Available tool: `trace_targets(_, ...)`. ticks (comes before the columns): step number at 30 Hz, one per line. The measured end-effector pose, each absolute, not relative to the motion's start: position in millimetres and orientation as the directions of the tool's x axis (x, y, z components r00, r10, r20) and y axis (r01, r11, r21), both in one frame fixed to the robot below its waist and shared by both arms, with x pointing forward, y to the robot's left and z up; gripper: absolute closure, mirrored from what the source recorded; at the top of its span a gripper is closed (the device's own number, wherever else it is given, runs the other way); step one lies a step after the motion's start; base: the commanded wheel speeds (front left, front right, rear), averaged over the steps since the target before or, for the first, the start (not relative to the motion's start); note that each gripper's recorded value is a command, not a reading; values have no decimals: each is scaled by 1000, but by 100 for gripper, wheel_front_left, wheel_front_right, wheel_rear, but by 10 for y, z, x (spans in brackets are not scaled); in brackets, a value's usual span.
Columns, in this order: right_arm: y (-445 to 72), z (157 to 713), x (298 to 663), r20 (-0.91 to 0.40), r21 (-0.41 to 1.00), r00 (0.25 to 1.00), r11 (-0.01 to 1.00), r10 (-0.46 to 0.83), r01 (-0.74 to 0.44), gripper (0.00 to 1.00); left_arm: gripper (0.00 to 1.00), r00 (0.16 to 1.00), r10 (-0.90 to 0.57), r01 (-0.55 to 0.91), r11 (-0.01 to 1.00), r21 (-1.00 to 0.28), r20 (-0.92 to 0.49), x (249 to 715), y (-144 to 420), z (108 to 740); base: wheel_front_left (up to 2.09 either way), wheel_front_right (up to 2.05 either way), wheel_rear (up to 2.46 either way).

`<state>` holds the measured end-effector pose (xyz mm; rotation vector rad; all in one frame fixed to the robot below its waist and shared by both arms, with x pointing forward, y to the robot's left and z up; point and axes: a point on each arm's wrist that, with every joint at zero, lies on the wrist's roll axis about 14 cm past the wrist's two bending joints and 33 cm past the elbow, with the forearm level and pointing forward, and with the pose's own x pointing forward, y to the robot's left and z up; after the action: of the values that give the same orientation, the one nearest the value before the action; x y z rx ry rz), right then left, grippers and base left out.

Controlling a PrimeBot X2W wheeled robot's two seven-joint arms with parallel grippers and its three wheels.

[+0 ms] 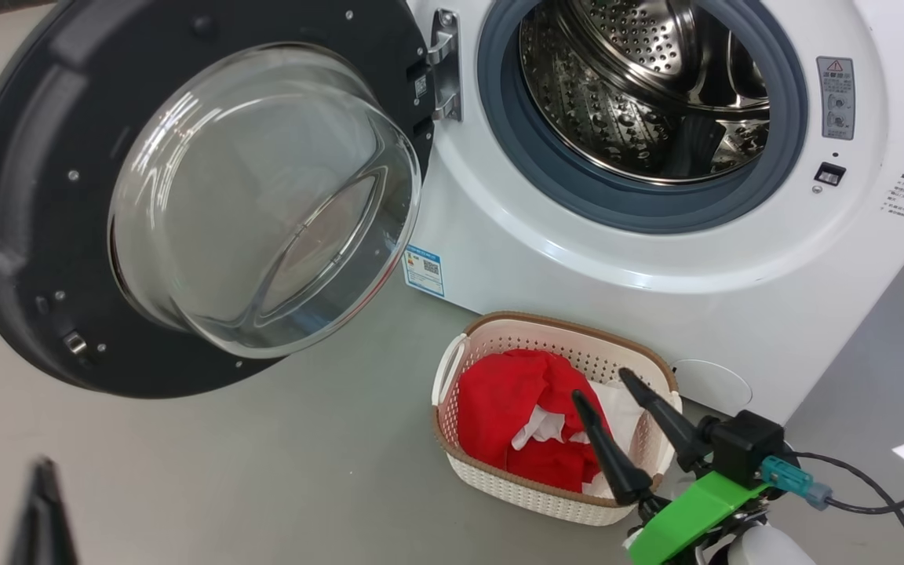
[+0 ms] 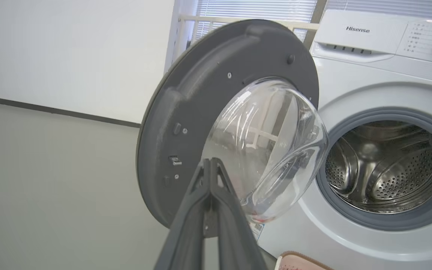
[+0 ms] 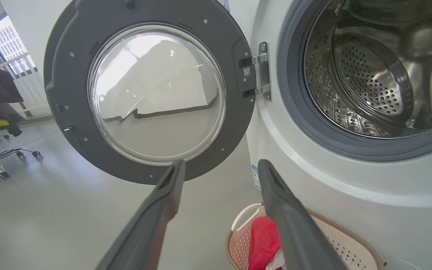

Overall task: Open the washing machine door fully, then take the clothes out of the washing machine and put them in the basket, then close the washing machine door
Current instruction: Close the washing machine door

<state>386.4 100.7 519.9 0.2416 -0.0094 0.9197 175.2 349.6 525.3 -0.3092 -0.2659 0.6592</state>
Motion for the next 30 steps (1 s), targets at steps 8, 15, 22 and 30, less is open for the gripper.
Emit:
trace_targets(8,819,5105,3871,91,227,652,622,752,-749,0,100,673,538,-493,838,-234,507,1884,3847,6514,0,0,0)
trace_targets(15,670,5083,3913,93,247,696,661,712,-709,0,100,576,477,-434,867,-246,663,1908,4296,7321,0,0,0)
trace_targets(22,540,5015,3934,81,263,729,691,679,-673,0,100,617,645,-384,747,-542,452,2110,5017,6965,0,0,0)
trace_targets(30,445,4850,3992,48,276,746,710,664,-649,0,100,715,680,-458,633,-624,164,2374,5482,6655,0,0,0)
